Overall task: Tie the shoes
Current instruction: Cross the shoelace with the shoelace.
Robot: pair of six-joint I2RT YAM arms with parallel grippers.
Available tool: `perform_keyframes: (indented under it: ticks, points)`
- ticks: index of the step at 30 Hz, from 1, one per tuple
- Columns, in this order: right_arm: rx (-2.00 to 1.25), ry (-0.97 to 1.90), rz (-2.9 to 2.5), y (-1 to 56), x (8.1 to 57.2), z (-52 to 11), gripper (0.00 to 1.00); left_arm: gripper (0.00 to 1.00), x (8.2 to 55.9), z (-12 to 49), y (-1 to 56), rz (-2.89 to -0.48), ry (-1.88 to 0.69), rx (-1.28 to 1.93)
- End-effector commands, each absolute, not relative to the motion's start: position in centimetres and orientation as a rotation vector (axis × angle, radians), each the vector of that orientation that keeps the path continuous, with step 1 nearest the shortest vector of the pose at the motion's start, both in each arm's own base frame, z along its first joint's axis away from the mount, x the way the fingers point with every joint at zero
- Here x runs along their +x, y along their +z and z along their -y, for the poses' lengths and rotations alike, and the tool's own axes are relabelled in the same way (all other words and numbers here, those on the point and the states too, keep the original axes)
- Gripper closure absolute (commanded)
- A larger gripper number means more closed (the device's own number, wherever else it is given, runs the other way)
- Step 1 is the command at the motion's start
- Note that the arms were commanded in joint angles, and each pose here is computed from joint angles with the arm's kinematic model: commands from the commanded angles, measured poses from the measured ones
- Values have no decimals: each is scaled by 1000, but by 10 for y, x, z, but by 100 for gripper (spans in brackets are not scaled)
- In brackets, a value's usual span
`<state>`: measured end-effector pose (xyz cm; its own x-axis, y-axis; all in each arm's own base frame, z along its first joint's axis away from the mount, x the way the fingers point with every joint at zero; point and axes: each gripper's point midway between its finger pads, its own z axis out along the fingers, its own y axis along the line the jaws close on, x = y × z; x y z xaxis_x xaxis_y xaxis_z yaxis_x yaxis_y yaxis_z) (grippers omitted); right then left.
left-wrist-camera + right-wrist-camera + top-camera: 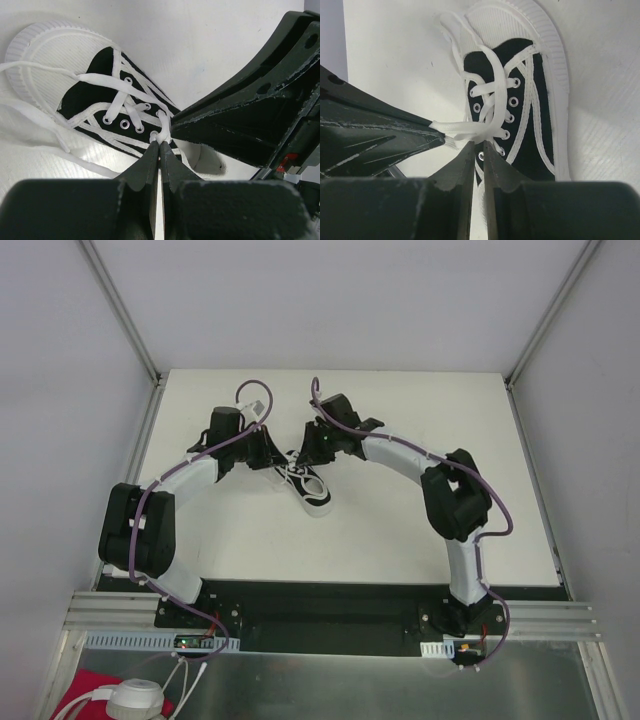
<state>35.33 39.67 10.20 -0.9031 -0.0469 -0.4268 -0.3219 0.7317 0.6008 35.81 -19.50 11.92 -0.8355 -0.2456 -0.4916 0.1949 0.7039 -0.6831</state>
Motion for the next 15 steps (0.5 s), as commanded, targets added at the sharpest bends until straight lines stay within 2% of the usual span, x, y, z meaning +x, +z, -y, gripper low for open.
perform_keyframes:
  ticks: [1, 15]
  points:
    - [-308, 1000, -2507, 118, 362, -407, 85, 100, 359, 193, 123, -2331, -1037, -20]
    - [-316, 983, -2463, 135, 363, -401, 84, 100, 361, 193, 114, -2368, -1032, -42]
